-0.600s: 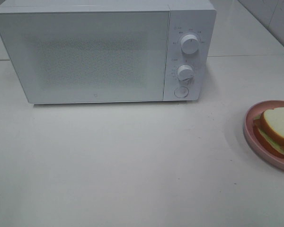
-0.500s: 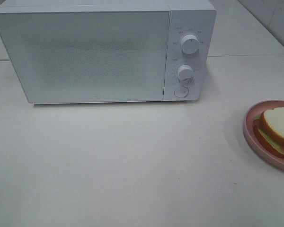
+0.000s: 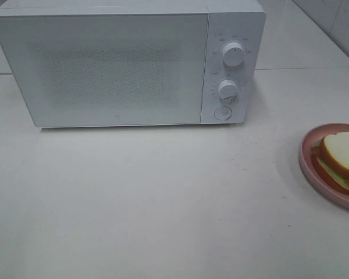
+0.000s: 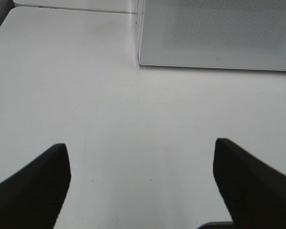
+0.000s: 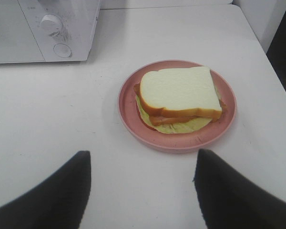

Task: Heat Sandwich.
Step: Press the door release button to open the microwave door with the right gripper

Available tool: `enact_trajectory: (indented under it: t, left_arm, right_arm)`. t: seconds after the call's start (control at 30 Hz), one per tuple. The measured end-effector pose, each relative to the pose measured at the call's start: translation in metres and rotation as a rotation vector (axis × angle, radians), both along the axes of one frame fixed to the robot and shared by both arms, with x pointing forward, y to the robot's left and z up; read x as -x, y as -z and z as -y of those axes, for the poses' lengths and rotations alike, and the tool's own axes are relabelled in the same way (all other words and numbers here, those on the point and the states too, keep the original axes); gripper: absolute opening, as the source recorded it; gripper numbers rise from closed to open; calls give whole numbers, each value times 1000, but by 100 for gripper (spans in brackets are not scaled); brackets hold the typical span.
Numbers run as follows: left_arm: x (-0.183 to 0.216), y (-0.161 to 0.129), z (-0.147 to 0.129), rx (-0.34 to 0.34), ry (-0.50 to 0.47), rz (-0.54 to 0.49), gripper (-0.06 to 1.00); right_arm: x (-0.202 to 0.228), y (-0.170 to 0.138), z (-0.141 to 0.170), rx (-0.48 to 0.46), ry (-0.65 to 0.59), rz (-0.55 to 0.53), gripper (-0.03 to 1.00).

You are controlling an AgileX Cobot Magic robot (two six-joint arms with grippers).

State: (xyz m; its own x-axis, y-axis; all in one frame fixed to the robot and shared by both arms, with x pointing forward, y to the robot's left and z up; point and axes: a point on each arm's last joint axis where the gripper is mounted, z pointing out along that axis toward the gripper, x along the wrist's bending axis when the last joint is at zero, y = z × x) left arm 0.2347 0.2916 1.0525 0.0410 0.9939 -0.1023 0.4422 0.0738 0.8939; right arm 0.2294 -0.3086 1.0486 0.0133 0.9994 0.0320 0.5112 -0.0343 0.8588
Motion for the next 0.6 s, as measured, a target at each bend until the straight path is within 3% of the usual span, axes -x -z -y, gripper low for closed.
enact_trajectory:
  t: [0.6]
  left_arm:
    - [0,0,0,0,0,0,75]
  right_arm:
    - [0,0,0,0,0,0,62]
